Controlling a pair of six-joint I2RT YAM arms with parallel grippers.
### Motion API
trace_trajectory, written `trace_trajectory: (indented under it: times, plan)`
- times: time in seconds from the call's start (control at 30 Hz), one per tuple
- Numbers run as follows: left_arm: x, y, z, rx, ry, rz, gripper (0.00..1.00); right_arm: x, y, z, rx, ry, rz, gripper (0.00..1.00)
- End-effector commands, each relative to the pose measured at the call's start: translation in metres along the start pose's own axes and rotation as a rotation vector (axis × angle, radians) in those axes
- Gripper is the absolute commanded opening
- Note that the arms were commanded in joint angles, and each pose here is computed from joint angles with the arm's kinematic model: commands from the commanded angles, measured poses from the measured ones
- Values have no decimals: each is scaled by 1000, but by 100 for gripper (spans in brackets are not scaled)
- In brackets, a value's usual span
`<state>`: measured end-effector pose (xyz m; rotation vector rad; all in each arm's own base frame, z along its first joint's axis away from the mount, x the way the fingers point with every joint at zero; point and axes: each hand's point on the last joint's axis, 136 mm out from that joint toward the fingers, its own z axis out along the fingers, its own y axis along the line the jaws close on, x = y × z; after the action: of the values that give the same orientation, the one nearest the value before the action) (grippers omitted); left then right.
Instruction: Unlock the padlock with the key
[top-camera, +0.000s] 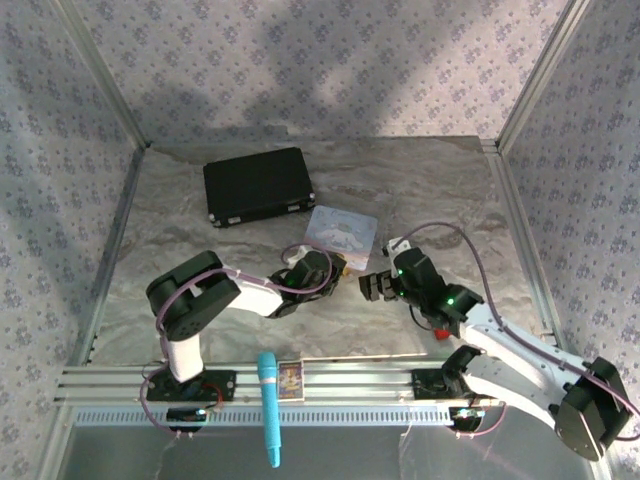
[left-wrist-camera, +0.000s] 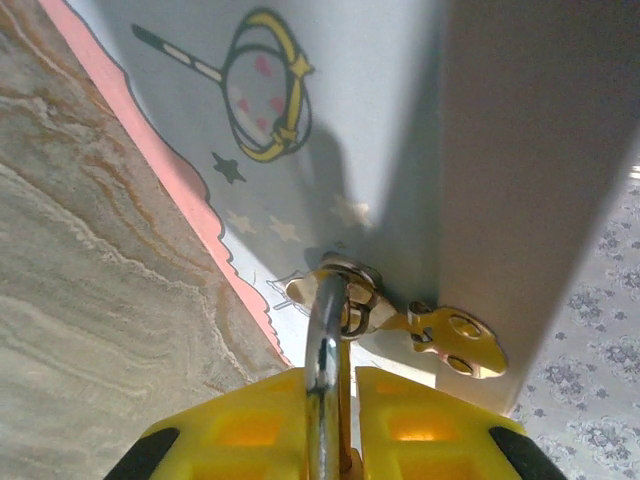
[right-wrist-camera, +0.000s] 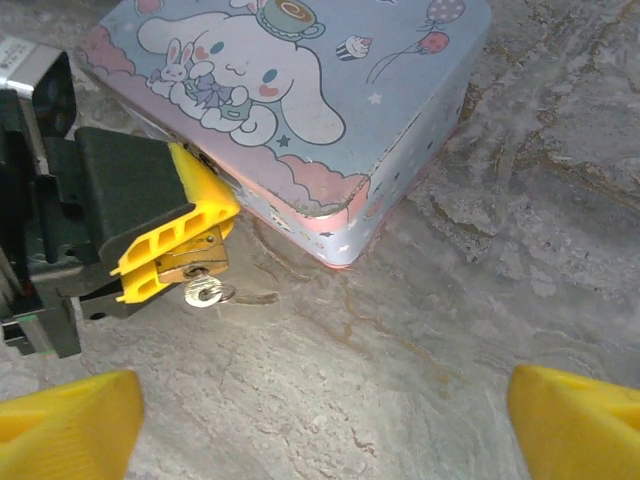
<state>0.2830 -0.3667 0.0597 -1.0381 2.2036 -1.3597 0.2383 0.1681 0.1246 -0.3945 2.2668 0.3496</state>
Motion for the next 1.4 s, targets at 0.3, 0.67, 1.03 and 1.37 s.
trace_trajectory:
  times: [0.3, 0.67, 1.03, 1.37]
  plan:
    - [-2, -6, -8, 10, 9, -40, 0, 4, 42, 32, -122, 25, -217, 56]
    - [-1, -7, -10, 21, 18, -56, 0, 4, 61, 47, -212, 26, -420, 38]
    - [0, -9, -12, 31, 24, -62, 0, 18, 61, 62, -205, 76, -546, 39]
    - [2, -9, -13, 30, 35, -61, 0, 12, 62, 69, -181, 53, -600, 34]
